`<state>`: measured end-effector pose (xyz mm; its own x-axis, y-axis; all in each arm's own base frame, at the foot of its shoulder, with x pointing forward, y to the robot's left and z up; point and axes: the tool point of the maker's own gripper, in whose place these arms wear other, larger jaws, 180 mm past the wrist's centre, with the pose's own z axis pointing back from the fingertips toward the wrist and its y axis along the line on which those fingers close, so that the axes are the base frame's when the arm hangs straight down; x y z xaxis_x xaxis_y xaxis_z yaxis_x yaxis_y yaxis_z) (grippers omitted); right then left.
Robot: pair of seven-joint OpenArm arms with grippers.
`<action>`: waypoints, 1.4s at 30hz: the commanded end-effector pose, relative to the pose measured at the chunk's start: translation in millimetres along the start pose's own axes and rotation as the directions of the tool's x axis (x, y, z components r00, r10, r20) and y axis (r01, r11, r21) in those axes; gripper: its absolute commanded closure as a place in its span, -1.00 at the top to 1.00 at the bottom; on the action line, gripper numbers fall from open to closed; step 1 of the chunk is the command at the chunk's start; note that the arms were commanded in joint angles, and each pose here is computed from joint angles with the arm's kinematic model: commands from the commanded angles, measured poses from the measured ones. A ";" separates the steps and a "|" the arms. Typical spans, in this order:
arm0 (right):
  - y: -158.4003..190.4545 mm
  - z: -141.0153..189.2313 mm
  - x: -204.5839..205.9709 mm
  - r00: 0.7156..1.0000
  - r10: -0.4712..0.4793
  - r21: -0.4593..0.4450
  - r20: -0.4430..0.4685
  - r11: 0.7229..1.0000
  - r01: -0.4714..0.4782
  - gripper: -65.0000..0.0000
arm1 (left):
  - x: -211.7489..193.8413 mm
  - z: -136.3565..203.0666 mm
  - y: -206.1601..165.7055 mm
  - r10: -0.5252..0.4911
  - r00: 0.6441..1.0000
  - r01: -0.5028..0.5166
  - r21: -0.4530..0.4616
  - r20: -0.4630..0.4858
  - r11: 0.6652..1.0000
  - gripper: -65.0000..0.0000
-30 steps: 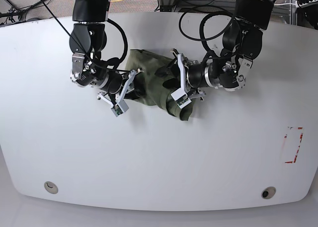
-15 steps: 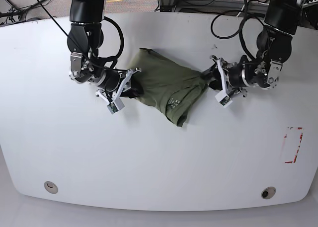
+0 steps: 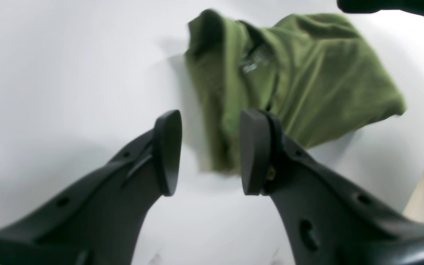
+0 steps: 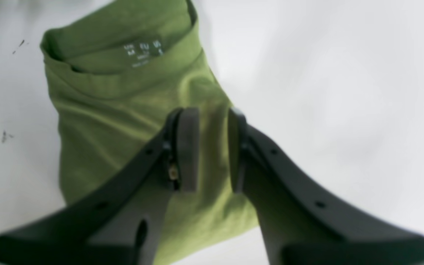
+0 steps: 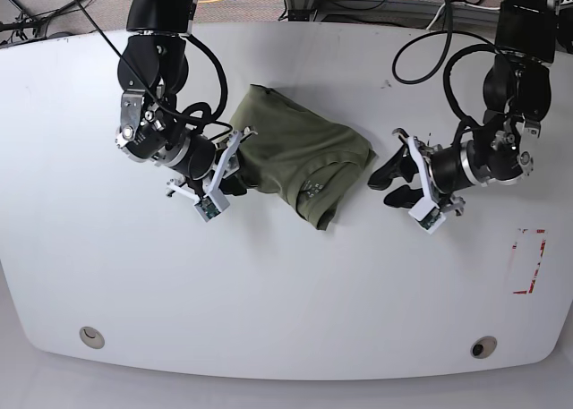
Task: Fold the T-shirt properly
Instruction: 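Regrasp the folded bundle with the left gripper and lift it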
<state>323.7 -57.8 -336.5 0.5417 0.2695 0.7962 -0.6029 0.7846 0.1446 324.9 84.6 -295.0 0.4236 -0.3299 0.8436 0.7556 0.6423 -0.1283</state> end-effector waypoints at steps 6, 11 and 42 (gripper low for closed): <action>8.7 8.1 -3.4 1.000 0.010 -0.003 0.007 1.000 -0.010 -0.62 | 8.6 -44.7 -49.6 0.089 0.994 -0.081 -0.106 0.067 0.991 -0.29; 2.7 4.1 -21.1 1.000 -0.017 0.006 -0.013 1.000 0.017 -0.62 | -28.1 -77.1 -56.8 0.053 0.996 -0.058 -0.061 -0.070 0.996 -0.29; 129.2 -39.2 -20.2 0.999 0.044 0.331 0.027 0.942 -0.051 -0.62 | 28.4 -29.3 39.8 -0.101 0.995 0.104 0.153 -0.029 0.983 -0.28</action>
<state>245.1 57.2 -381.4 0.5430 0.3458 0.7652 -0.7793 0.5471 0.3057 385.9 87.1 -312.9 0.4217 -0.4158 0.8058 0.6914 0.7224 0.0110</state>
